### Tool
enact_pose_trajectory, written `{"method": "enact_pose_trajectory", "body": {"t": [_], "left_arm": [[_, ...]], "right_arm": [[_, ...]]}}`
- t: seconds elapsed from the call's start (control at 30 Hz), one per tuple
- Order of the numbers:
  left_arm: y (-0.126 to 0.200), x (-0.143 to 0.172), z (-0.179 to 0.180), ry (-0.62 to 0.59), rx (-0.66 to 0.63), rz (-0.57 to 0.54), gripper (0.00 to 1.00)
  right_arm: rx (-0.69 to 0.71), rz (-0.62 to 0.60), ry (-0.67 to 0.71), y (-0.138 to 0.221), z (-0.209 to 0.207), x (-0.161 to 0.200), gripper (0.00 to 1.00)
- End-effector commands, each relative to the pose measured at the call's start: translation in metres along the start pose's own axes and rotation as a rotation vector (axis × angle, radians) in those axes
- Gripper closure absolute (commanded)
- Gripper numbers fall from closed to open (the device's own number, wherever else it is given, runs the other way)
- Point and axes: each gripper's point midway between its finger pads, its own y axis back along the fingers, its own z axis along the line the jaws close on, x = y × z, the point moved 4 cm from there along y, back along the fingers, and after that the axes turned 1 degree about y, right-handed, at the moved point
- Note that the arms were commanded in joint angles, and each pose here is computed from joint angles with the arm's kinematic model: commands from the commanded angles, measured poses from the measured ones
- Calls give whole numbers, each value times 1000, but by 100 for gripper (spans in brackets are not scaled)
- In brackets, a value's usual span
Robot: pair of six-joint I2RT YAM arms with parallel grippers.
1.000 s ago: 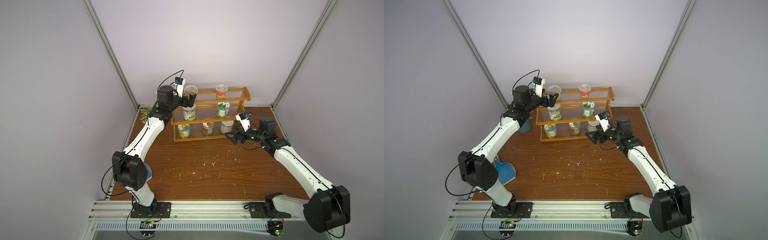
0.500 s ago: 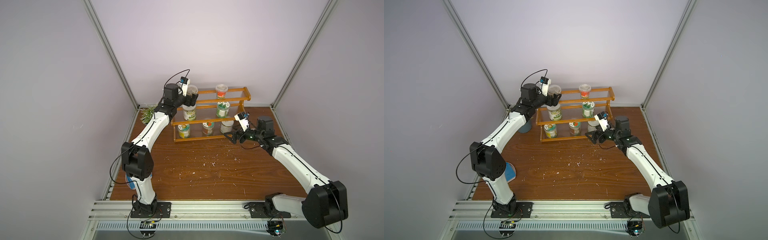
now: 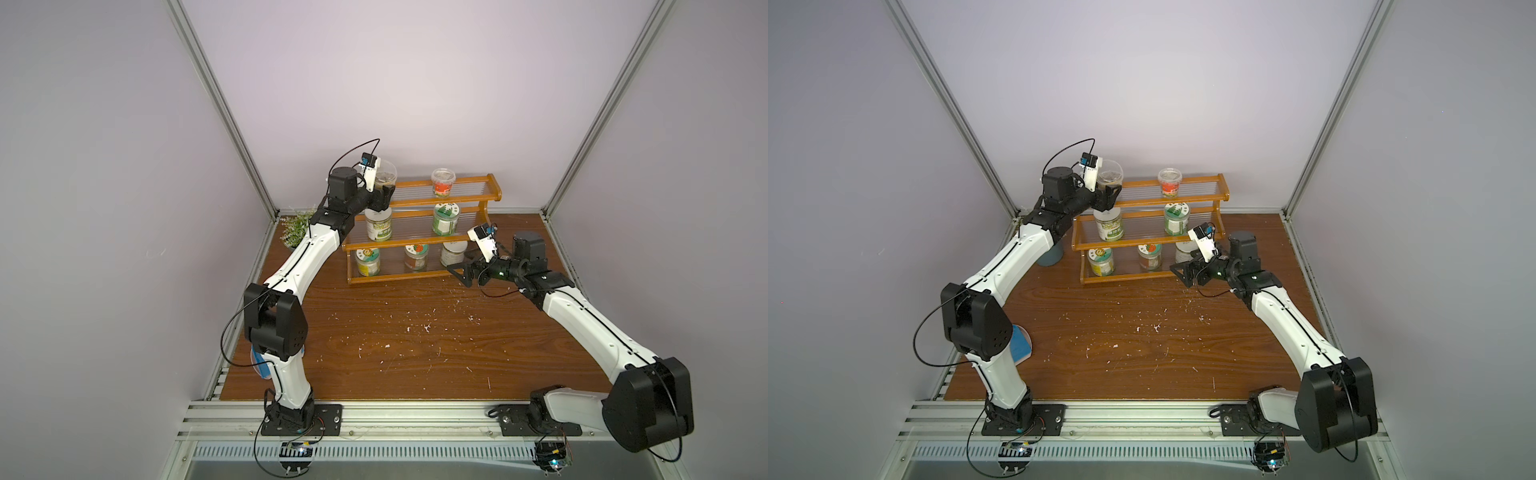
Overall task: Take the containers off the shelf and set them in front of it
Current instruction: 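Pick up a container from the shelf.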
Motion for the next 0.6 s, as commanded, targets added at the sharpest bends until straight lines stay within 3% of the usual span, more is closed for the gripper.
{"method": "enact_pose_trajectory", "body": {"t": [0.0, 0.4, 0.53, 0.57], "left_arm": [[16, -28, -7, -23, 2, -87, 27], [52, -34, -15, -9, 0, -132, 25], [73, -31, -22, 3, 14, -145, 25], [77, -19, -24, 10, 18, -125, 25]], "right_arm": [[-4, -61, 60, 5, 4, -23, 1], [-8, -68, 58, 6, 5, -24, 1], [-7, -68, 59, 6, 5, -24, 1], [-8, -69, 59, 7, 5, -24, 1]]}}
